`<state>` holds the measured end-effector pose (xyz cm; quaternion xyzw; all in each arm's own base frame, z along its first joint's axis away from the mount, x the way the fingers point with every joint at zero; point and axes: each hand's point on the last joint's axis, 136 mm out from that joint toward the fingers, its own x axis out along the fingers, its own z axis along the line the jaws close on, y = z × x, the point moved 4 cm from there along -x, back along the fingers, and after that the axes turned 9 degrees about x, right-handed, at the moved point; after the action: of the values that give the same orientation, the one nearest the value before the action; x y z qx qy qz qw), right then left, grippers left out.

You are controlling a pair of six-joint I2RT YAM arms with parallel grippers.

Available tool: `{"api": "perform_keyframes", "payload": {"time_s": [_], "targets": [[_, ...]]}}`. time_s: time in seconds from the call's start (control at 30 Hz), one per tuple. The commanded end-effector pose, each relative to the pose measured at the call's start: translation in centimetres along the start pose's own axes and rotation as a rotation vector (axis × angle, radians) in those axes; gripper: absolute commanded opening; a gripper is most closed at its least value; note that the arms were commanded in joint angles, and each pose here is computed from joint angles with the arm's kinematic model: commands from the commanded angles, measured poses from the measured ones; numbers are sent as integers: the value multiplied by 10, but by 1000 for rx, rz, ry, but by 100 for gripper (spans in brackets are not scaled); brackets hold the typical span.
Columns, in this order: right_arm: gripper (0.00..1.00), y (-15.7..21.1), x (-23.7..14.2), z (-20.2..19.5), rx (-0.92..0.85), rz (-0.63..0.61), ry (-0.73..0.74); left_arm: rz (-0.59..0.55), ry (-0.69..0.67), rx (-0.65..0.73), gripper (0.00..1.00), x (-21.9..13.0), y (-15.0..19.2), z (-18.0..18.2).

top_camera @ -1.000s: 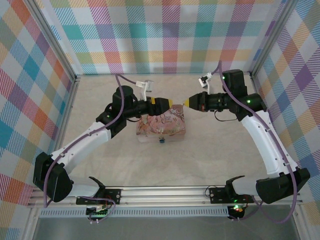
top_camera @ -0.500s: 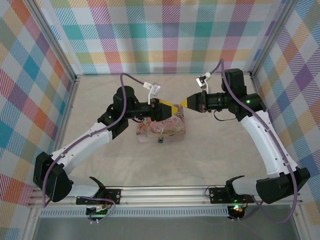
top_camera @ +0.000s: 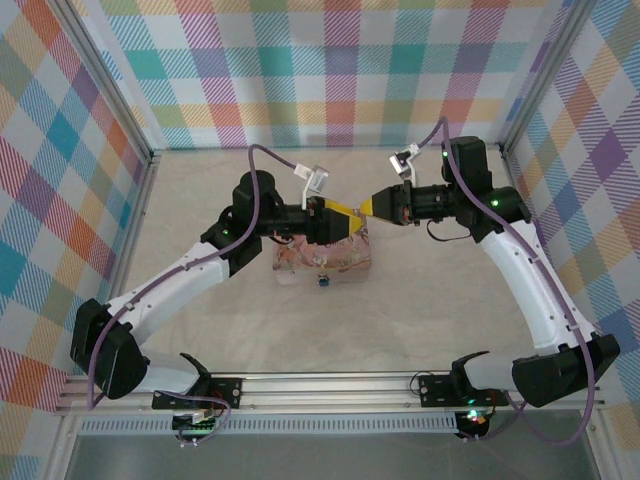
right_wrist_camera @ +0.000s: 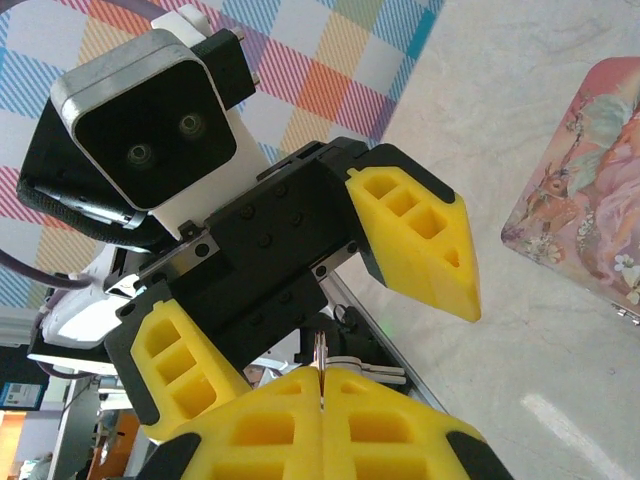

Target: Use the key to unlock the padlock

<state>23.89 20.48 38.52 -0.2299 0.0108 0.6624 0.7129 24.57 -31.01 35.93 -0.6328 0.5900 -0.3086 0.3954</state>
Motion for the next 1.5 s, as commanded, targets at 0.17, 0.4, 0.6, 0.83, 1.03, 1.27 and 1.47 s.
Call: {"api": "perform_keyframes", "payload": {"time_s": [0.17,0.4,0.6,0.83,1.03,1.27,1.47], "targets": [[4,1,3,2,-10,12,-27,-42,87,103,52,3,-20,-29],[4,-1,3,2,-14,0,-25,-36,81,105,37,1,-17,-30],[4,0,2,3,-22,-5,-18,-29,56,118,26,-2,-15,-30],[6,0,2,2,-20,2,-19,-17,21,135,19,-7,-14,-30],[6,3,2,1,-15,9,-18,-18,7,139,23,-8,-14,-30],[6,5,1,0,-17,11,-13,-20,-3,144,13,-10,-15,-29],[6,7,1,-2,-26,11,3,-10,-23,153,0,-12,-13,-29]]}}
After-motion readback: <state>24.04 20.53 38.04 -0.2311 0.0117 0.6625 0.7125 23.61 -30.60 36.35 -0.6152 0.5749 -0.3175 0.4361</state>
